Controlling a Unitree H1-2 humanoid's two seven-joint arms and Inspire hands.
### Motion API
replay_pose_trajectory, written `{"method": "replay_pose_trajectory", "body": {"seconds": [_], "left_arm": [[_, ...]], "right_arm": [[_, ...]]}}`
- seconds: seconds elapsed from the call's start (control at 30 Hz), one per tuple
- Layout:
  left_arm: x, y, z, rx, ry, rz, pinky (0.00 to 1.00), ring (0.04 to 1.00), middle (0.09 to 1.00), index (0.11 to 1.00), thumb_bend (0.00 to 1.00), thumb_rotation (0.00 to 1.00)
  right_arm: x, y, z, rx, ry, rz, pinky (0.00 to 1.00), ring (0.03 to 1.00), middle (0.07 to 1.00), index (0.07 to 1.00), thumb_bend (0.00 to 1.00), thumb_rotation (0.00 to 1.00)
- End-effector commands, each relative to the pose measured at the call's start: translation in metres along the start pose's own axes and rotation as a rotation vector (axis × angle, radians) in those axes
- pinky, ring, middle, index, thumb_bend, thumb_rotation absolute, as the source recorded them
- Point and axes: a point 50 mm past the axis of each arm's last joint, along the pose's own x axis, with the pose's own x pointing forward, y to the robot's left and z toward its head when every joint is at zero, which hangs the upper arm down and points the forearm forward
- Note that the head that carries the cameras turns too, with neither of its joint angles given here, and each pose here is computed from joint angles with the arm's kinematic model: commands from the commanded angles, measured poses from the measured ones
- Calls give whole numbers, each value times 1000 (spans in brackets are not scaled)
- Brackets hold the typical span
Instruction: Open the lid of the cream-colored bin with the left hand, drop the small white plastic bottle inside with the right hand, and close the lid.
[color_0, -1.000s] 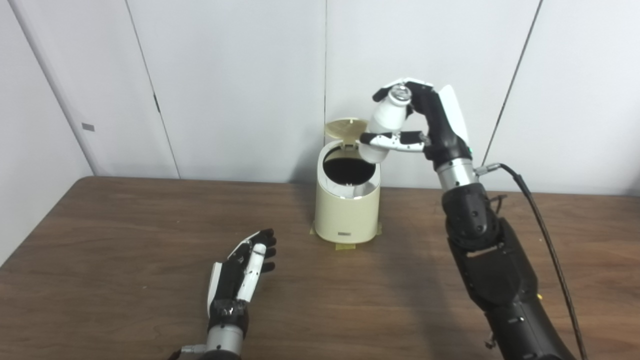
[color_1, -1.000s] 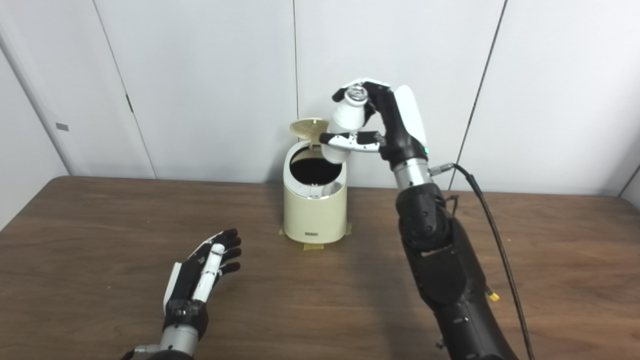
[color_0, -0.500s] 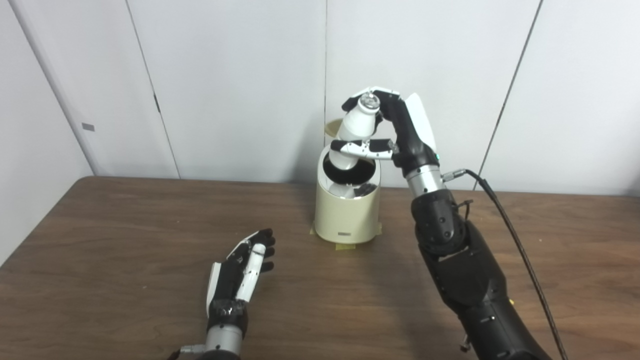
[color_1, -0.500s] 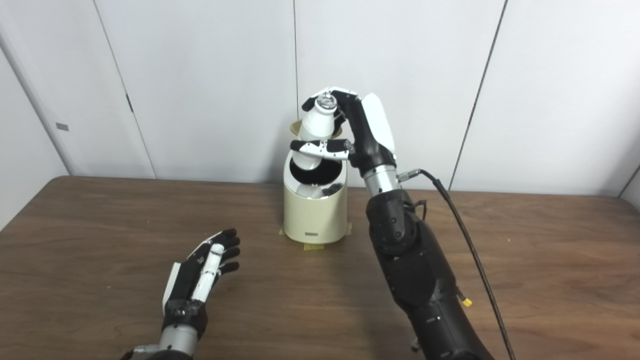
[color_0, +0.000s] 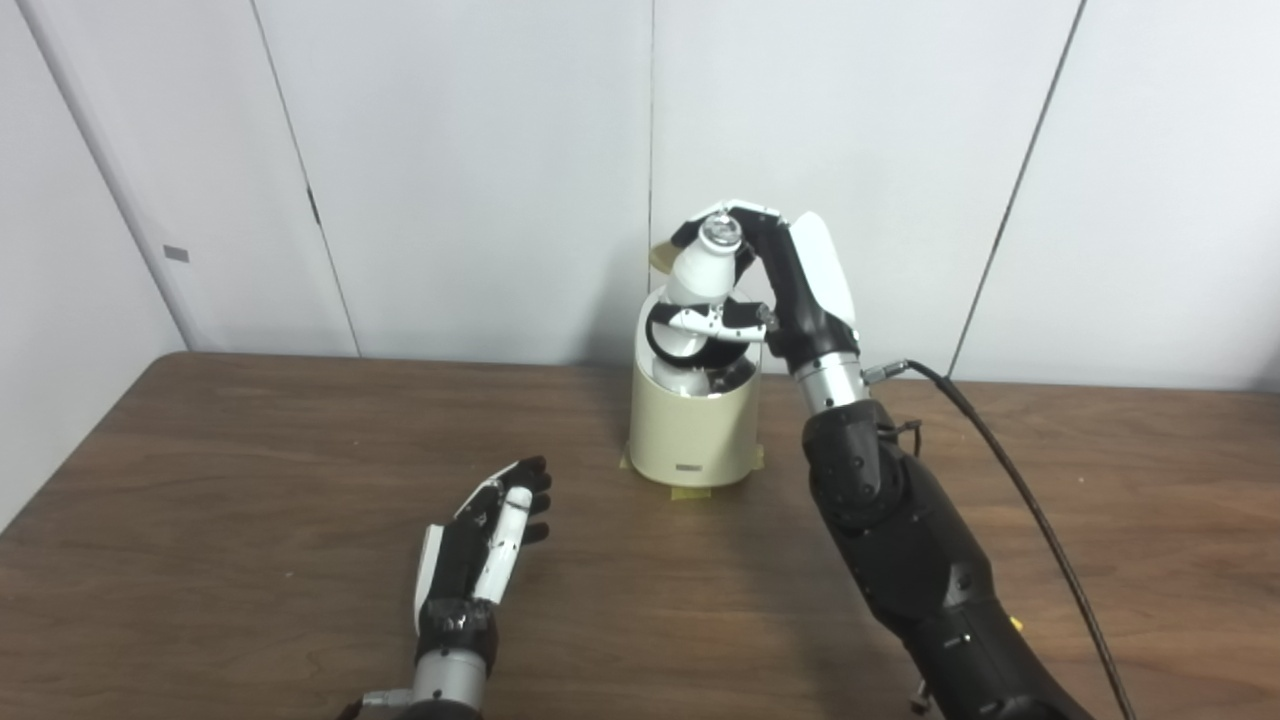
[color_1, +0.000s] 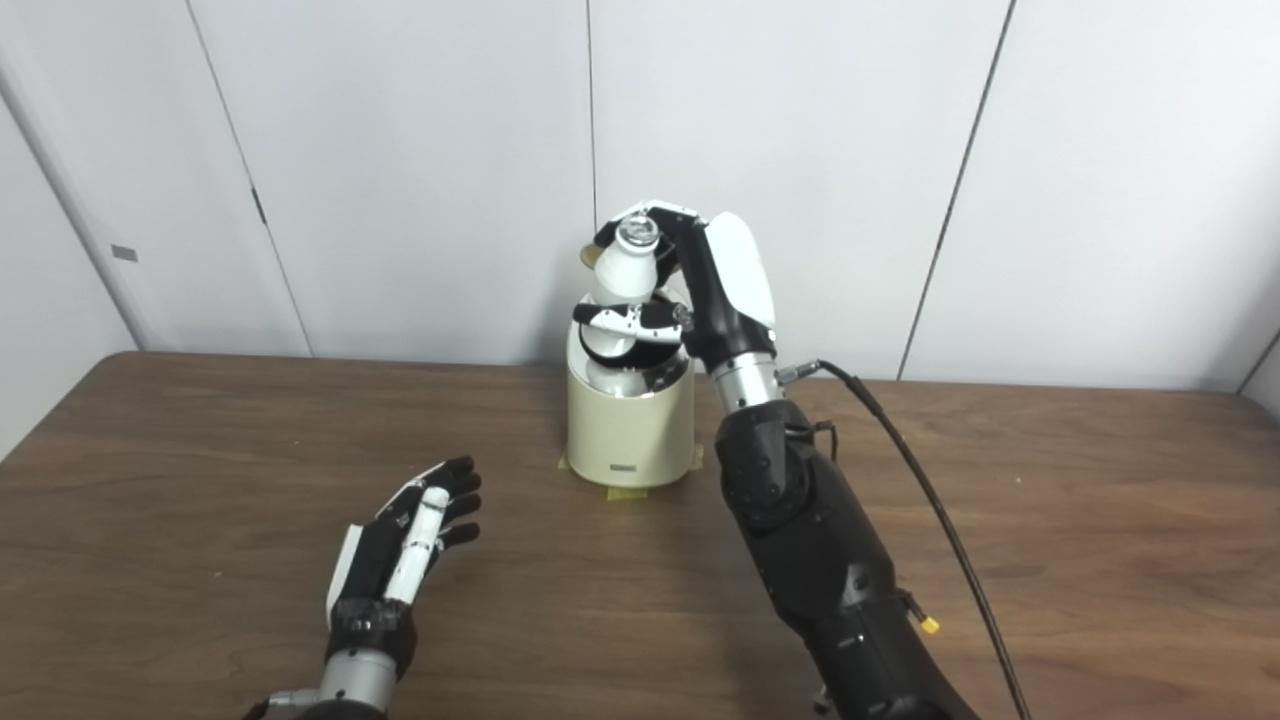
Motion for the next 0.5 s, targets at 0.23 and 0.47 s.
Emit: {"method": "replay_pose_trajectory", "body": {"seconds": [0.23,0.47], "left_arm": [[2,-4,20,-29,-76,-13,748,798,800,803,499,750],[1,-3,23,-26,-79,-15,743,792,793,807,506,751]], "right_arm": [[20,-8,14,-96,-206,-65,317,403,502,521,496,0],[21,-6,13,-136,-224,-68,312,402,506,528,495,0]]}}
